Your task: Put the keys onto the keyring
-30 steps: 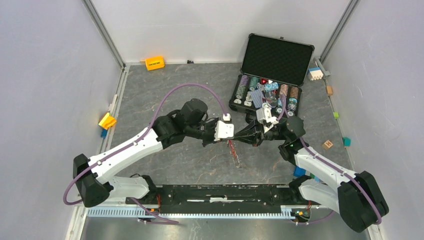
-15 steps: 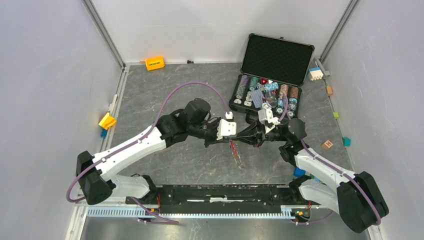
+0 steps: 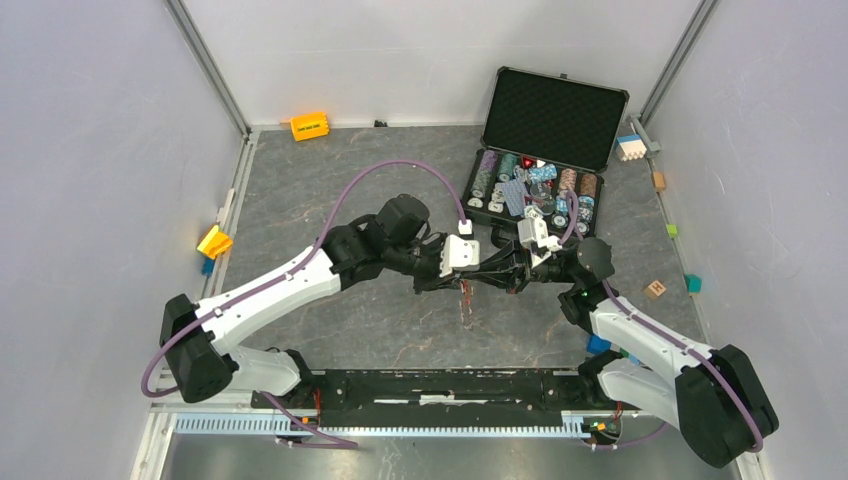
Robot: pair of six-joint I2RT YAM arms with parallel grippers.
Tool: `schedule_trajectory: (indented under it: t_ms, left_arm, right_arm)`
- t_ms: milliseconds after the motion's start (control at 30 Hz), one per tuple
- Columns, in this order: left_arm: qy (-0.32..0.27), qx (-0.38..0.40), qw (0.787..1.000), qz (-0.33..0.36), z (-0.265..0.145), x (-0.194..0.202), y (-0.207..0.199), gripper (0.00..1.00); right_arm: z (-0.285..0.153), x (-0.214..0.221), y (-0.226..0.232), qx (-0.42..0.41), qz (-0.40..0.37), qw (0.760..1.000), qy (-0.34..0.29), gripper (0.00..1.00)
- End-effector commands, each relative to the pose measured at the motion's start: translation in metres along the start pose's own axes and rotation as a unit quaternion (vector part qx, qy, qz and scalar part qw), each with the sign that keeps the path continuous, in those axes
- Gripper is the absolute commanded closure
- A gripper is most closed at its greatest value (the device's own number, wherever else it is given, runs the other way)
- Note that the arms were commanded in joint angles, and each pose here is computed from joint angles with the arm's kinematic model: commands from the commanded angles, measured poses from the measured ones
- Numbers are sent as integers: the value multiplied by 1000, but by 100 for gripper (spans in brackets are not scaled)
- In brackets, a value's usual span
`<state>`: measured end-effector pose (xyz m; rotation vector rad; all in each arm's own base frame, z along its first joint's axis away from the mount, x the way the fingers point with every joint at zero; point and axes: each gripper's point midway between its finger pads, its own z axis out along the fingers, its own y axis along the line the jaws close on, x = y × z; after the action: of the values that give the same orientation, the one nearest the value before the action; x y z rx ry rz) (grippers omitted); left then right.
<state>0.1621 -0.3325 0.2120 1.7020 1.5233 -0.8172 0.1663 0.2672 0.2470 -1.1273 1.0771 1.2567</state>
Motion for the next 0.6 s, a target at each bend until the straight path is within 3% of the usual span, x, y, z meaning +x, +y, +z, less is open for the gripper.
schedule_trajectory:
  t_ms: [0,200,567]
  left_arm:
    - [-33,-17,999,13,-11,-29,7,73]
    - [-38,-41,998,30,-24,-32,11,68]
    - [-51,-18,998,45,-20,-30,2,69]
  right_arm:
    - [1,-13,-3,8,-44,999,-13,100]
    - [1,-7,-8,13,-42,999,-3,100]
    - [1,-7,-10,17,-37,999,-1,100]
